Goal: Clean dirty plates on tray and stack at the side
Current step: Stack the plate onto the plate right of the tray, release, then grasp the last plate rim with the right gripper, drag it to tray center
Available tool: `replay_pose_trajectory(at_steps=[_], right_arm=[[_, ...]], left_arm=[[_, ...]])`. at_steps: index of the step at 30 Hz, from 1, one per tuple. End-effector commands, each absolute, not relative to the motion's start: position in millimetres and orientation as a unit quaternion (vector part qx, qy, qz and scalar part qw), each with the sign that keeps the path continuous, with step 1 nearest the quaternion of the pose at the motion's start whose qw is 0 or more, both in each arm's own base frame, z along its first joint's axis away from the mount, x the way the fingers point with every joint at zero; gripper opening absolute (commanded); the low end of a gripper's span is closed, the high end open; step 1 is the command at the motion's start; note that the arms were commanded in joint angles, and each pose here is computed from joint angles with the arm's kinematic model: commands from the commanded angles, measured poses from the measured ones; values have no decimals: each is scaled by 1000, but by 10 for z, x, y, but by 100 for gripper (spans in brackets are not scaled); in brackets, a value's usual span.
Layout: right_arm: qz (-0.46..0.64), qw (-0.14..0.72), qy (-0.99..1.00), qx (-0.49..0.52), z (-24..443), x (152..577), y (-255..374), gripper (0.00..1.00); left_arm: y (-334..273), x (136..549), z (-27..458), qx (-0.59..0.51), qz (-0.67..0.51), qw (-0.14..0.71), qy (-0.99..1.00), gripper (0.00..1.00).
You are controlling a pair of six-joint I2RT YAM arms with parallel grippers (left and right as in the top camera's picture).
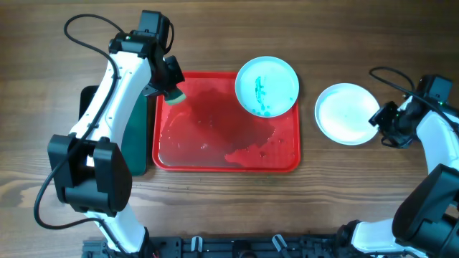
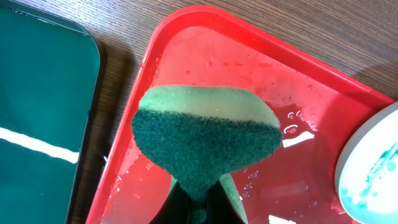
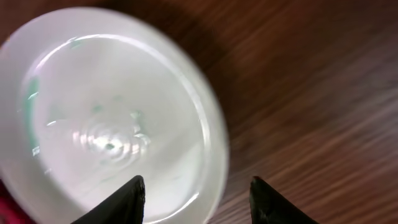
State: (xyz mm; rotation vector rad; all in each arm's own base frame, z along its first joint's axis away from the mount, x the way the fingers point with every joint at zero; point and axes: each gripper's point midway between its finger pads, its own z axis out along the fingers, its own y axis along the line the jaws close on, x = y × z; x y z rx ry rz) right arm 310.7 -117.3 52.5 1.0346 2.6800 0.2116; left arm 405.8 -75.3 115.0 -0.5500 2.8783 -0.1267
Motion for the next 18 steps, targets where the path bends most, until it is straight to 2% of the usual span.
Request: replay_pose_trajectory(at_steps=[1,9,15,18], right_arm=[[162,159,930,289,794,3370,-756,52],[130,225,957,130,1368,4034,506,54],[86,143,973,156,728,3930,900,53],[80,103,980,152,470,3841,953,47]], left_arm=[[-773,4089,1187,-179,-46,110,977,4],[-773,4088,1187,-179,-46,110,977,4],[-772,4085,1186,-179,-45,109,977,4],[-772,4084,1186,-179,-45,109,977,4]])
